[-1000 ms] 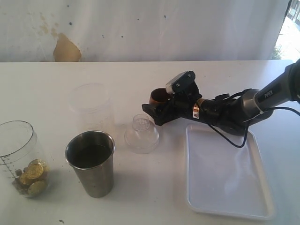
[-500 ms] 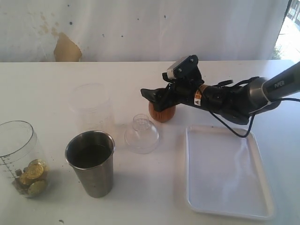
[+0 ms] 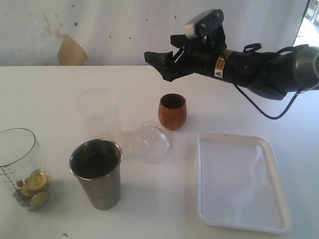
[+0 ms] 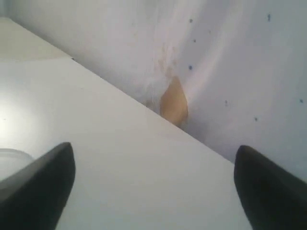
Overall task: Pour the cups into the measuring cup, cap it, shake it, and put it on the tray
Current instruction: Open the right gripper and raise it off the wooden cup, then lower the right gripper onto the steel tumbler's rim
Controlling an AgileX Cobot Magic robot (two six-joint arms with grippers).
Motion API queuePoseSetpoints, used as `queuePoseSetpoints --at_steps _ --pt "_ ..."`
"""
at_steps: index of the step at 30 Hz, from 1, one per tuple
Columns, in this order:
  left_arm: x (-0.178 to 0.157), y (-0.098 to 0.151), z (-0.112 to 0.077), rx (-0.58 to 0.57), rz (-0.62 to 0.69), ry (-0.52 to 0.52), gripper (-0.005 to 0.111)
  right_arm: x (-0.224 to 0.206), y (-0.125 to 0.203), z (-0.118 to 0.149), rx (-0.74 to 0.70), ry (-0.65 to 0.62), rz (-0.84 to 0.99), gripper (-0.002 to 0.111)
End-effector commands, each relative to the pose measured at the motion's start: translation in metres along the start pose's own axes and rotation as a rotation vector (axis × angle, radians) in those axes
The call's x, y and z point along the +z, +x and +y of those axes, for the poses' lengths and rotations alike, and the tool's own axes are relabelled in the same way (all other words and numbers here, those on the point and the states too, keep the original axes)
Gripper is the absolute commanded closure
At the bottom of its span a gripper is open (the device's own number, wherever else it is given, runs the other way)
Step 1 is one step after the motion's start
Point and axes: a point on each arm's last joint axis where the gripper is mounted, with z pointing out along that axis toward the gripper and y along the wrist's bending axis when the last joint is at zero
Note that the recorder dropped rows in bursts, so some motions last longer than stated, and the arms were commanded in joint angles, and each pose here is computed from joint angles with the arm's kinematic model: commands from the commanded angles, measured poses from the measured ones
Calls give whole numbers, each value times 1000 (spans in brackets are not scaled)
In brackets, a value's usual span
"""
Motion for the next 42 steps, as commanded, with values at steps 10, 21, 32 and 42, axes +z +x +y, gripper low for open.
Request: queuePoseSetpoints --at_steps 10,21,32,42 --pt "0 1 0 0 -10 3 107 -47 -97 35 -69 -106 97 60" --pt "0 1 0 0 -10 3 107 -67 -121 101 107 -487 230 34" --pt "0 1 0 0 -10 3 107 -68 -122 105 120 -540 218 7" --pt "0 1 0 0 -10 3 107 -74 -100 130 28 -720 239 3"
